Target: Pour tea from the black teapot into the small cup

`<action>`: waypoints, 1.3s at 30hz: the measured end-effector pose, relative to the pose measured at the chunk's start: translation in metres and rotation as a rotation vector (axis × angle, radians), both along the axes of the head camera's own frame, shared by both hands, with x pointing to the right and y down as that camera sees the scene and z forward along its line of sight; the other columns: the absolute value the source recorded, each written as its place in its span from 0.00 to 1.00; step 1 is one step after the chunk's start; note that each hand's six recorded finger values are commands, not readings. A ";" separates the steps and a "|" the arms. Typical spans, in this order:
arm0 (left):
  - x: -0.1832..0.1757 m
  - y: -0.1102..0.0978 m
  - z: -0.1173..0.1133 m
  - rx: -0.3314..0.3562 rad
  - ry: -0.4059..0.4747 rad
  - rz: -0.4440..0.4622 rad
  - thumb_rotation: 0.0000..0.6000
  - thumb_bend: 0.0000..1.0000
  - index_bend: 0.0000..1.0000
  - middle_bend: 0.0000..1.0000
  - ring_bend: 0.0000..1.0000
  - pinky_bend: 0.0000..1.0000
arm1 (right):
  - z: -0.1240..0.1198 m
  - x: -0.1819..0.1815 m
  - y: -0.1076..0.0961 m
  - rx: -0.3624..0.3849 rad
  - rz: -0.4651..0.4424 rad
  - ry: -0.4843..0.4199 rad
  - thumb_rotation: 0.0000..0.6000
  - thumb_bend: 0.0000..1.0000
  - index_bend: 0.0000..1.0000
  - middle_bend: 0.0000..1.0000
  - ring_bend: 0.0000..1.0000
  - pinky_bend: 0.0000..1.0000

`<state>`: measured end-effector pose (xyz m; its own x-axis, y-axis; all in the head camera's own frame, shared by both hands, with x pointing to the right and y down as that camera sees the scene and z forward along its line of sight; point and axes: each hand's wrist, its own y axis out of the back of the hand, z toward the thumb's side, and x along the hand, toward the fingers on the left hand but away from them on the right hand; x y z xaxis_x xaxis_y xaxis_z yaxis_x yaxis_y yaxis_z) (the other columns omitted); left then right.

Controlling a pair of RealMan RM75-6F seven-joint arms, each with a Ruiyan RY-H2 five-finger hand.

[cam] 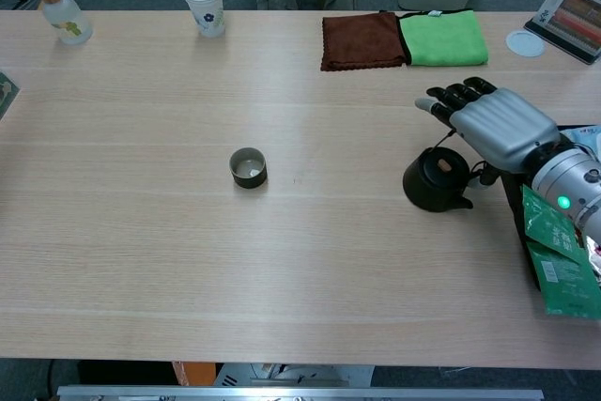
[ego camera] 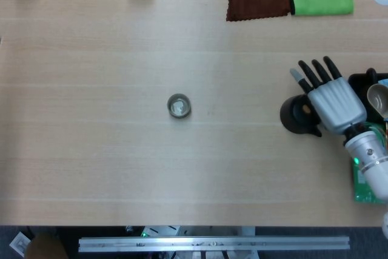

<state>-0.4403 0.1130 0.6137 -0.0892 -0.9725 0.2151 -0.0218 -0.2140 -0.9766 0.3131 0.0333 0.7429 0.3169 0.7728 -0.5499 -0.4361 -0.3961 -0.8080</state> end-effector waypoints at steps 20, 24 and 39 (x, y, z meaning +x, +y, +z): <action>-0.005 0.000 -0.001 0.012 -0.010 -0.008 1.00 0.20 0.16 0.20 0.20 0.16 | -0.002 -0.036 -0.021 0.020 0.067 -0.090 1.00 0.00 0.00 0.00 0.00 0.00; -0.006 0.002 -0.004 0.014 -0.012 -0.011 1.00 0.20 0.16 0.20 0.20 0.16 | -0.010 -0.030 -0.018 -0.014 0.074 -0.101 1.00 0.00 0.00 0.00 0.00 0.00; 0.004 0.002 -0.006 0.000 0.019 0.011 1.00 0.20 0.16 0.20 0.20 0.16 | -0.028 0.021 -0.036 -0.080 0.177 -0.129 1.00 0.00 0.22 0.04 0.00 0.00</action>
